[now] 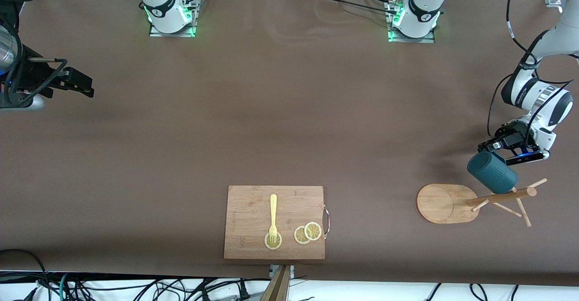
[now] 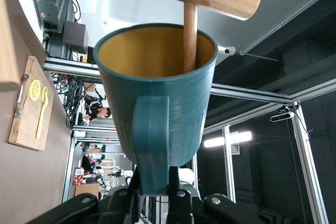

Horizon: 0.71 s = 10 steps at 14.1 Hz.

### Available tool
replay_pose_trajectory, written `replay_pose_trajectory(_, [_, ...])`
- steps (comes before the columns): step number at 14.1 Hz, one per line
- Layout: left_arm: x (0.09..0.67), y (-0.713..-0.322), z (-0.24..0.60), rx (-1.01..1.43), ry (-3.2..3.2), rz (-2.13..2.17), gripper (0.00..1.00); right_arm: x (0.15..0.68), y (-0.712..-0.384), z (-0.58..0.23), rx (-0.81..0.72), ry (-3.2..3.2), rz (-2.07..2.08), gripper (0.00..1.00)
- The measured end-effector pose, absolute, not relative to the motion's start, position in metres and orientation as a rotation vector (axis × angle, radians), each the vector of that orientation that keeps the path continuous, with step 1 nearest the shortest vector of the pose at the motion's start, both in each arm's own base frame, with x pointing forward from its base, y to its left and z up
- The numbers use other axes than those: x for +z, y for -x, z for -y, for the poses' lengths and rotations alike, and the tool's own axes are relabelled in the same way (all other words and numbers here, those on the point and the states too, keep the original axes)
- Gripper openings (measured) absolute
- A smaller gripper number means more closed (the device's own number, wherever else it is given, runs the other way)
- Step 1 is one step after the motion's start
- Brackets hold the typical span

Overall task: Pass cup and hang on rack
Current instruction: 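Lower the mug onto the rack's wooden peg with the left gripper, then open the left gripper and draw it back from the rack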

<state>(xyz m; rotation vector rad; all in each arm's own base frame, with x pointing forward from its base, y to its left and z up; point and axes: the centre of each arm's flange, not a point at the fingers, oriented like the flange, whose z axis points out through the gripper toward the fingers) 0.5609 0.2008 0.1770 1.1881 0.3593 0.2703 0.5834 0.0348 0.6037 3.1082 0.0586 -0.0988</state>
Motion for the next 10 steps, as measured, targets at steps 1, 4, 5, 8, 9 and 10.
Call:
replay_pose_trajectory(1, [0.177,-0.561,-0.201,0.271,-1.188,-0.359,0.24,0.604,-0.583,-0.035,-0.099,-3.108,-0.059,1.0])
replay_pose_trajectory(4, [0.181,-0.564,-0.204,0.28,-1.193,-0.351,0.51,0.604,-0.583,-0.035,-0.099,-3.108,-0.059,1.0])
replay_pose_trajectory(5, [0.182,-0.565,-0.206,0.285,-1.195,-0.348,0.62,0.604,-0.583,-0.035,-0.099,-3.108,-0.059,1.0])
replay_pose_trajectory(8, [0.183,-0.564,-0.209,0.281,-1.207,-0.341,0.91,0.604,-0.583,-0.035,-0.099,-3.108,-0.059,1.0])
replay_pose_trajectory(9, [0.183,-0.562,-0.212,0.269,-1.221,-0.329,1.0,0.604,-0.583,-0.035,-0.099,-3.108,-0.059,1.0])
replay_pose_trajectory(10, [0.184,-0.559,-0.215,0.251,-1.24,-0.309,1.0,0.604,-0.583,-0.035,-0.099,-3.108,-0.059,1.0])
